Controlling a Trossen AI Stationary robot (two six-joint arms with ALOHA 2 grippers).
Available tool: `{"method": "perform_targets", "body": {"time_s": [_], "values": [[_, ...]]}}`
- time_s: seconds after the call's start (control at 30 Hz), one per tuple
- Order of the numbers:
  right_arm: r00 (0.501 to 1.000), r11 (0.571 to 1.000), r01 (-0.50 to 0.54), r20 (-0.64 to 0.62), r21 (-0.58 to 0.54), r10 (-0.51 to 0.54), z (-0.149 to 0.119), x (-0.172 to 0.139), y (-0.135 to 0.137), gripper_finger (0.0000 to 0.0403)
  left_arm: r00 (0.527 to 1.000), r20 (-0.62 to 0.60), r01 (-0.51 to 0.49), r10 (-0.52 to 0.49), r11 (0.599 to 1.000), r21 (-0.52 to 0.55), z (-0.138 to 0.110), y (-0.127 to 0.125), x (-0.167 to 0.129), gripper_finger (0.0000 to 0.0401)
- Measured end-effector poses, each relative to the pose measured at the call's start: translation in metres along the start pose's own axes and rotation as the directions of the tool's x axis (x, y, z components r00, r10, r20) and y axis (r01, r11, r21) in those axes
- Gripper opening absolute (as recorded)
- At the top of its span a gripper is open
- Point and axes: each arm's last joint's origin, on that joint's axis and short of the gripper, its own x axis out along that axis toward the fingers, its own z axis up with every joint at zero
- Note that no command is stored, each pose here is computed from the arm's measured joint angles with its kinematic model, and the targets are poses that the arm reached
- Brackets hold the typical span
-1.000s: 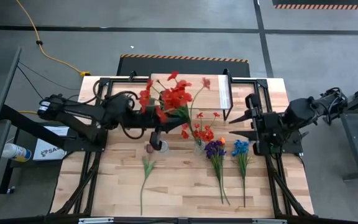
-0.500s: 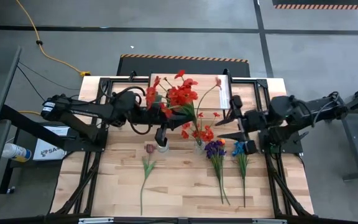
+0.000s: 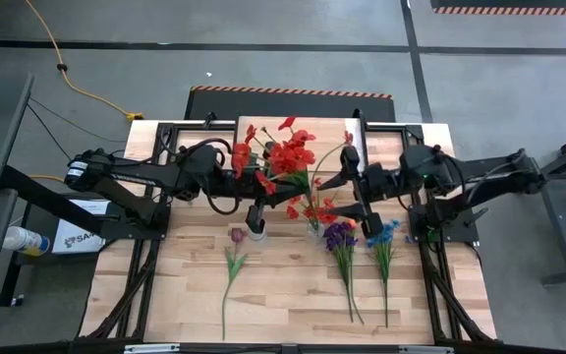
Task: Pick and place flowers into a vace then onto a shelf
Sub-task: Put the orange flowers into the right transparent vase
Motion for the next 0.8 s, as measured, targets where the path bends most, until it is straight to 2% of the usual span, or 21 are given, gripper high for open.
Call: {"method": "perform_targets", "body": {"time_s": [0.23,0.57,0.8], "values": [[1.000,0.999,-0.007,-0.006,0.038,0.007,-0.005,0.007,-0.007,0.0222,1.000,-0.010,-0.002,0.002,1.000,0.015,-0.001,0.000,0.000,0.0042],[0.998,0.998,-0.029,0.060,0.052,0.026,0.001,0.008,-0.007,0.0217,0.999,-0.031,-0.009,0.010,1.000,0.018,-0.003,0.001,0.000,0.0042],[0.998,0.996,-0.045,0.050,0.079,0.041,-0.008,0.022,-0.014,0.0214,0.999,-0.030,-0.010,0.010,1.000,0.025,-0.003,0.001,0.000,0.0042]]}}
